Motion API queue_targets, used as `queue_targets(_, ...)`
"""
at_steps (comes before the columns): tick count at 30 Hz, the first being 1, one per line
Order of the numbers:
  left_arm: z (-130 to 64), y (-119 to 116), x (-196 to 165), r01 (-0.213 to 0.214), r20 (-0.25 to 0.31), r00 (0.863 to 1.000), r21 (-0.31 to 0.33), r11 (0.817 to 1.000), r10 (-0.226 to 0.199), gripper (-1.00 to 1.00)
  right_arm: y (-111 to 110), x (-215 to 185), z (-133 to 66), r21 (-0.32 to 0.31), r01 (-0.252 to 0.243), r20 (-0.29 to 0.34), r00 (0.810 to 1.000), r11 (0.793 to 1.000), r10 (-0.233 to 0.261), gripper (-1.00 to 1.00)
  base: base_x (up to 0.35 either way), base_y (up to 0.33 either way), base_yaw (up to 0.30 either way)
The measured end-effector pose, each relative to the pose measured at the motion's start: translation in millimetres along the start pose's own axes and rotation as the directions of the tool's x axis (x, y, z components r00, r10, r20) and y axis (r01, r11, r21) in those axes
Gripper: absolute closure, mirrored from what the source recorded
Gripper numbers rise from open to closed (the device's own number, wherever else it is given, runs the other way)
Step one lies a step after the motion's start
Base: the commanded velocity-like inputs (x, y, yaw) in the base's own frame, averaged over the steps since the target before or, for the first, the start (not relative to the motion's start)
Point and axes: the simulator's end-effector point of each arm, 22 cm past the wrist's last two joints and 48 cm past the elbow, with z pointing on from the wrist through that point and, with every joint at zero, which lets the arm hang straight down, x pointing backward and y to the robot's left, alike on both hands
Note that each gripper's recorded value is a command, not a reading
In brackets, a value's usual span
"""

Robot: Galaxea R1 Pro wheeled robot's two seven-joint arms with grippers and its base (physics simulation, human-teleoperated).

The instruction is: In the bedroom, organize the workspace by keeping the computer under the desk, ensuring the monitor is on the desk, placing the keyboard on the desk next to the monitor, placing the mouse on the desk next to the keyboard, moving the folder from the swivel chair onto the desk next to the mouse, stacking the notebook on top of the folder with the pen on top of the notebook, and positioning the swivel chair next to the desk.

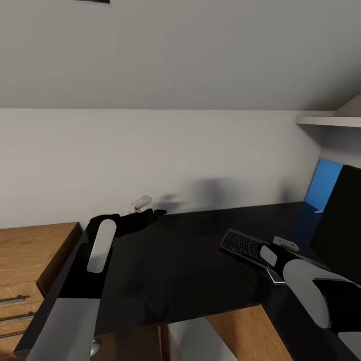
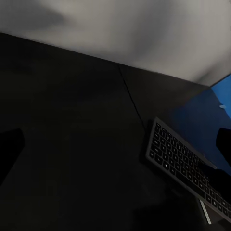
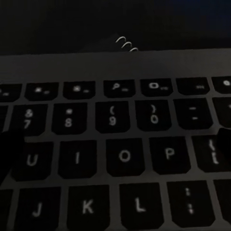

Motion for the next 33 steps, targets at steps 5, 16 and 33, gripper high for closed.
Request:
queue_targets(5,0.0,0,0,0.0,0.0,1.0,0.0,1.0,0.0,-1.0,0,0,-0.1,-0.001,-0.001,-0.001,1.0,1.0,0.001,-1.0,0.0,0.0,0.005)
queue_targets(16,-0.2,1,0,0.001,0.001,1.0,-0.001,1.0,-0.001,-1.0,9,5,-2.7,-0.01,0.014,-0.002,1.0,1.0,-0.014,-1.0,0.0,0.0,0.195)
queue_targets(33,0.3,2,0,0.001,0.001,1.0,-0.003,1.0,-0.001,-1.0,14,11,-3.7,-0.013,0.006,-0.017,1.0,1.0,-0.006,-1.0,0.0,0.0,0.24)
